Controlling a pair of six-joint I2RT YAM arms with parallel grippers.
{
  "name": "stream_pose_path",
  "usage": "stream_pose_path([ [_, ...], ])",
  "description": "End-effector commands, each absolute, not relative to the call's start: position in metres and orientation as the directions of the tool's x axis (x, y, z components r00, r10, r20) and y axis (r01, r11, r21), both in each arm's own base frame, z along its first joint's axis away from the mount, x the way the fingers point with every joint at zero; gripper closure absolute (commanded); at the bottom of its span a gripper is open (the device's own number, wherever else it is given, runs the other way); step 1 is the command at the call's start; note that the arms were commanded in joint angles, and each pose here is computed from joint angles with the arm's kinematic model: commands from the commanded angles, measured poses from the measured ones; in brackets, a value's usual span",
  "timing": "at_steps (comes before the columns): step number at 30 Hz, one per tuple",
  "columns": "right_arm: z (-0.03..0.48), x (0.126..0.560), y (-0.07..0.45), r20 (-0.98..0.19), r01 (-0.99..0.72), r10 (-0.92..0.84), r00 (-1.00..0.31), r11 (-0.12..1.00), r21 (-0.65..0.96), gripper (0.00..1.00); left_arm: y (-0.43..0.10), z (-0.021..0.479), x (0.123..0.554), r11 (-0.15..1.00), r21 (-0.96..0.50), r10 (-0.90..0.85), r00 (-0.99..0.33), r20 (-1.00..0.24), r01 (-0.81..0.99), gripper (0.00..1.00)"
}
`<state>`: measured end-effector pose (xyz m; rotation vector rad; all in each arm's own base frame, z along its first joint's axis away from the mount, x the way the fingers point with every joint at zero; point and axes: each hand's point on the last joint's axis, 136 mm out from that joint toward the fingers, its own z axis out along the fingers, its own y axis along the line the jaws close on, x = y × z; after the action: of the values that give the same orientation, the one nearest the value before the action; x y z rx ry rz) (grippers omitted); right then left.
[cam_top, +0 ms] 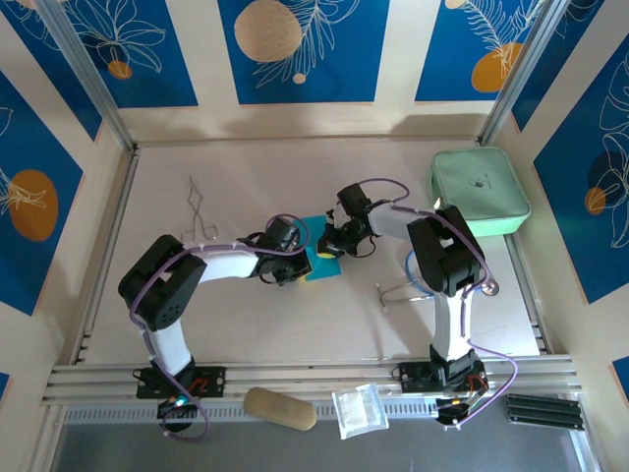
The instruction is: Fold a paper plane with a square sheet of paper (pick it up from the middle)
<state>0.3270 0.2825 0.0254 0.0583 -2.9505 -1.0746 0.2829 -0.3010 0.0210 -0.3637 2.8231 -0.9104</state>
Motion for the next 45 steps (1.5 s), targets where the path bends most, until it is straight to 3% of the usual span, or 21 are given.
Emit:
stream_pose_path([
  [1,0.027,0.312,0.283,-0.027,-0.087,-0.09,-0.996,0.773,0.628,0.99,-0.293,0.007,0.276,0.829,-0.528,-0.253,-0.966,-0.056,-0.187,1.0],
  [21,-0.002,0.293,0.284,0.024,-0.124,-0.165,-0.986,0.819,0.561,1.0,-0.292,0.0,0.273,0.83,-0.518,-0.264,-0.964,-0.036,-0.208,1.0],
  [32,-0.011,0.341,0.258,-0.012,-0.013,-0.007,-1.0,0.831,0.556,1.0,-0.27,-0.02,0.248,0.856,-0.44,-0.286,-0.958,0.036,-0.272,1.0],
  [45,-0.006,0.378,0.233,0.045,0.144,0.147,-0.988,0.784,0.604,0.99,-0.27,-0.022,0.243,0.857,-0.446,-0.265,-0.963,0.049,-0.258,1.0],
])
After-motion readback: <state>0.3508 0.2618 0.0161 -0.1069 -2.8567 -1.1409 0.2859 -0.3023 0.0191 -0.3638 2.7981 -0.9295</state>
